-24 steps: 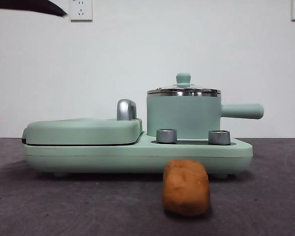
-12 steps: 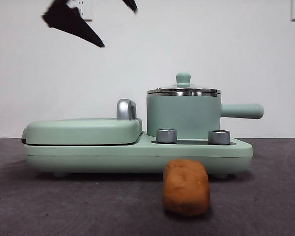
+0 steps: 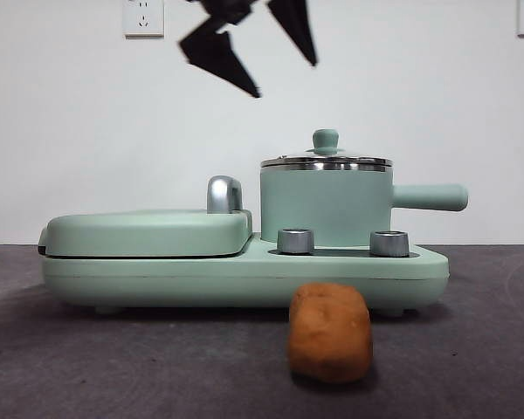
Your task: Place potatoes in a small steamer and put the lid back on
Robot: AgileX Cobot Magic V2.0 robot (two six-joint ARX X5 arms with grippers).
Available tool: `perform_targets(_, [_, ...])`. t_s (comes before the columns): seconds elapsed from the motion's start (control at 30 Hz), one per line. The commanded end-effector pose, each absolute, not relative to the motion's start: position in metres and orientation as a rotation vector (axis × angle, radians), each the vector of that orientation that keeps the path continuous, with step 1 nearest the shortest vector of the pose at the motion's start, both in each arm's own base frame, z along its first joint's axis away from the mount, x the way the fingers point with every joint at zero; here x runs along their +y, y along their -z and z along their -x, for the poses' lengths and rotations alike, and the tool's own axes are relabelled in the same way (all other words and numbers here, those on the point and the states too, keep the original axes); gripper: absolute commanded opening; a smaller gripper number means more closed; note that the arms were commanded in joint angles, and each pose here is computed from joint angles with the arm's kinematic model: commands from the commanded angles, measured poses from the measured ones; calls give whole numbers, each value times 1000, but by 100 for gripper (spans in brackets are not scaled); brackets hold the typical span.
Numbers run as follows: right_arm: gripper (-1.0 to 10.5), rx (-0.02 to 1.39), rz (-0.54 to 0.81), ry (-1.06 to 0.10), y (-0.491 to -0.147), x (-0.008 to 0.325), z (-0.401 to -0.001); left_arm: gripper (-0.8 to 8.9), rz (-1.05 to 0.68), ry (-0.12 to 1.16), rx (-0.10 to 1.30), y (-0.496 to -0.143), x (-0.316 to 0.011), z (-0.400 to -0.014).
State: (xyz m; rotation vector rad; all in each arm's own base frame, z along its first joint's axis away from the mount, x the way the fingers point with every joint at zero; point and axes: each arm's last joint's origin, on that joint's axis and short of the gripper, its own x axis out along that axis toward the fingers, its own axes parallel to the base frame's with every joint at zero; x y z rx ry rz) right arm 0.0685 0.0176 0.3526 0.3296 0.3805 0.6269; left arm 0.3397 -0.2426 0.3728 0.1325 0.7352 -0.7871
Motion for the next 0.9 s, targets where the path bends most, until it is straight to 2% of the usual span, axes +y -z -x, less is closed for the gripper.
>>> perform_targets(0.03, [497, 361, -309, -630, -357, 18, -68, 468, -154, 802, 682, -370, -261, -349])
perform_targets(0.33, [497, 361, -309, -631, -357, 18, -68, 465, -178, 829, 664, -339, -287, -367])
perform_targets(0.5, [497, 361, -310, -631, -357, 18, -68, 453, -166, 833, 608, -339, -291, -372])
perform_targets(0.53, [497, 361, -310, -631, -357, 18, -68, 430, -167, 834, 610, -339, -291, -371])
perform_targets(0.9, [497, 361, -309, -630, -357, 18, -68, 429, -190, 838, 644, -325, -296, -375])
